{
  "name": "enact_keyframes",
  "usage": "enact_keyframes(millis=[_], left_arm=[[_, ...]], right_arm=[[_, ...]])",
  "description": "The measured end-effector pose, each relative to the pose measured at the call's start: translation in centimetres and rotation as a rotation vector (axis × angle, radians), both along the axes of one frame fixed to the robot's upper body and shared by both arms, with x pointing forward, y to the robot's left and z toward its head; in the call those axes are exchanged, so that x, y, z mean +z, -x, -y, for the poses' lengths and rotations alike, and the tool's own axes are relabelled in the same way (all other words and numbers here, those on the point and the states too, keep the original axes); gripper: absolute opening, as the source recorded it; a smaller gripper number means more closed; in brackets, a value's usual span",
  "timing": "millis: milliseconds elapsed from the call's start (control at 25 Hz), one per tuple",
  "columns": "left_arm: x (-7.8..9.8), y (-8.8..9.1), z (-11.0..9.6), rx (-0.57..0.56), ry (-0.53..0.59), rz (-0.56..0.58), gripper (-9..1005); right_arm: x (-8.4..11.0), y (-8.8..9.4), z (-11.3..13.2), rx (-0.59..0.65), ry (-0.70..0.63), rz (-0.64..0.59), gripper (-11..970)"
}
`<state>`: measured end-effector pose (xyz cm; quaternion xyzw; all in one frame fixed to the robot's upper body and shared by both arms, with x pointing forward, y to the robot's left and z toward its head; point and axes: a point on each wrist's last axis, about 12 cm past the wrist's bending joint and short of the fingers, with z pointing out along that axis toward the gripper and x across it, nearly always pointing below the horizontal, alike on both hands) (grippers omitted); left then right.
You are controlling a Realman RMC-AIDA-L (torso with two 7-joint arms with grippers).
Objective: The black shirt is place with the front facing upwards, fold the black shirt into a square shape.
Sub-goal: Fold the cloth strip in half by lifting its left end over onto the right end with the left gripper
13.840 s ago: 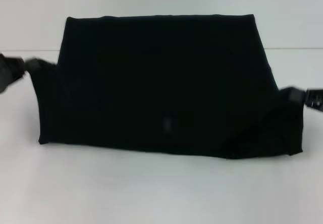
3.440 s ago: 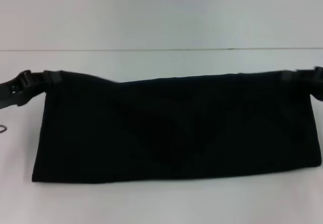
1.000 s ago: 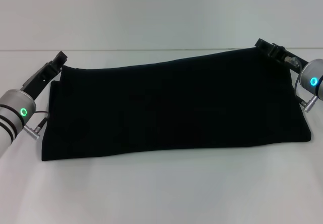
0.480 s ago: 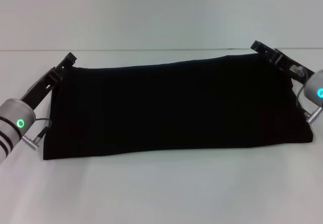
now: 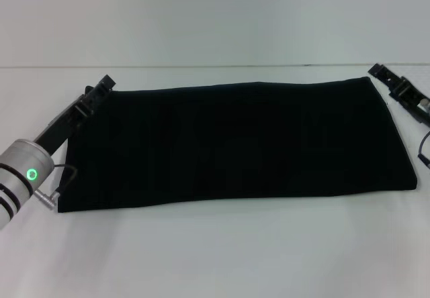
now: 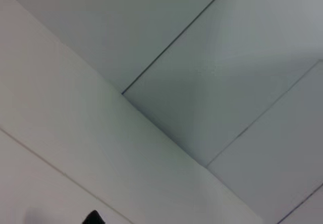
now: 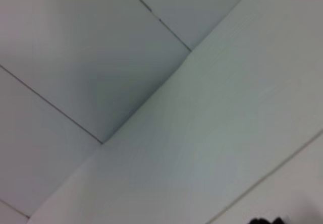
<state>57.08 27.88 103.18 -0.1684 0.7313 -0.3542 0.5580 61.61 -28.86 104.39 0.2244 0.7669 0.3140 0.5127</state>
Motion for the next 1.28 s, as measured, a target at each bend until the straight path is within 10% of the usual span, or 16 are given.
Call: enact_keyframes(millis=[360, 800, 1280], left_arm=[[0.5, 0.8, -0.3, -0.104, 0.076, -0.021, 882], [4.9, 4.6, -7.7, -0.324, 0.254, -0.302, 875], [3.2, 9.0, -9.9, -0.248, 0.513, -0.588, 868]], right_arm=[[0.2, 1.4, 0.4, 0.087, 0.015, 0.079, 882], [0.3, 8.6, -1.7, 0.726, 0.366, 0.436, 882], [-1.5, 10.4, -2.6, 0.84, 0.524, 0.489, 882]])
